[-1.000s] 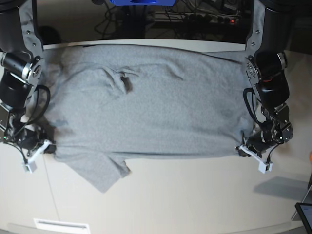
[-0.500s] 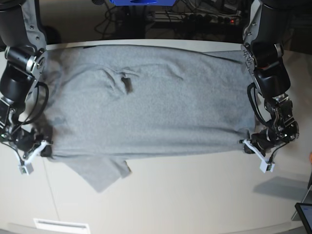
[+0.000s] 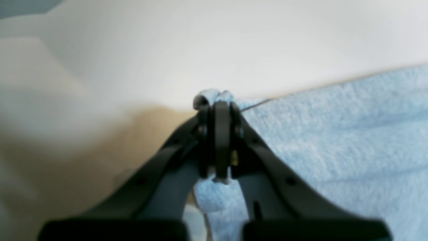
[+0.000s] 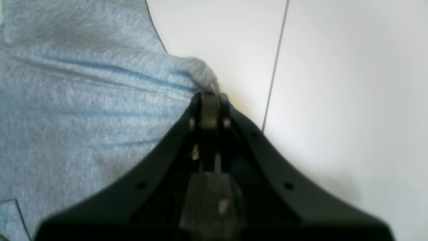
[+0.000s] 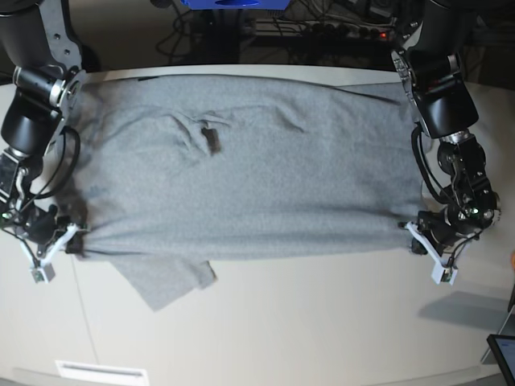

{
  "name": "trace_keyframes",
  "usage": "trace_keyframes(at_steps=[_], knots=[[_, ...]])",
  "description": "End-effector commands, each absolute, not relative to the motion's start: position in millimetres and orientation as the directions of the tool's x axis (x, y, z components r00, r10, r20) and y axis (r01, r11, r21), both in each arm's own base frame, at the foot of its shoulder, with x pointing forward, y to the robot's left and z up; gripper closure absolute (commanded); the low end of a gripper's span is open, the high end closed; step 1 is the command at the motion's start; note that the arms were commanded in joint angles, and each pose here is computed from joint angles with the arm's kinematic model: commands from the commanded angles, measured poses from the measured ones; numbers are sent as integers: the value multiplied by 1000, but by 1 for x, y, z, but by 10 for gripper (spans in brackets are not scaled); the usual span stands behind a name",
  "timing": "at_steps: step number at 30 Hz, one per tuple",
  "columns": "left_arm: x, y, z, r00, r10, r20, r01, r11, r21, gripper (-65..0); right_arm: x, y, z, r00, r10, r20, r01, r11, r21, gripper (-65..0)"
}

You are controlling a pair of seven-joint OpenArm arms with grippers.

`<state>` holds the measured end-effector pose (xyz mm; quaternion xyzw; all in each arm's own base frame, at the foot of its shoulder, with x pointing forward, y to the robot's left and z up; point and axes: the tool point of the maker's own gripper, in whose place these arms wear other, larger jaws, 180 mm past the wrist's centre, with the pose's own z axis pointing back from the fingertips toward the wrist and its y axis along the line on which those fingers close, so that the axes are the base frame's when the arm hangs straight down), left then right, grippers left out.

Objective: Fold the T-shirt properly
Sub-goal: 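Lift the hem with both grippers and fold it onto the collar edge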

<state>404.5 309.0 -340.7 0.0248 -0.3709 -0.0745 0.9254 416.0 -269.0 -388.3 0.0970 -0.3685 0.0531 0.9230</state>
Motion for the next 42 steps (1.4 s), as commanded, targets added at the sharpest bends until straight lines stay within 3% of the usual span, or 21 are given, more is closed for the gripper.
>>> trace_keyframes(at_steps=[1,14,24,42], knots=[[413,316,-319,676,-168,718,107,986,131,0,429,-283,-364,675,33,737,-157,982,100,-3],[379,302,-309,676,-236,698,158,972,177,0,407,-297,-352,713,129,690,-166,986,-13,-3],[345,295,-320,702,-293,649,194,956,221,0,381,-299,-376,782,133,609,-164,987,-6,-1],[314,294,-347,750,-303,587,219,952,212,0,365,-289,-364,772,198,604,-188,979,-80,-1]])
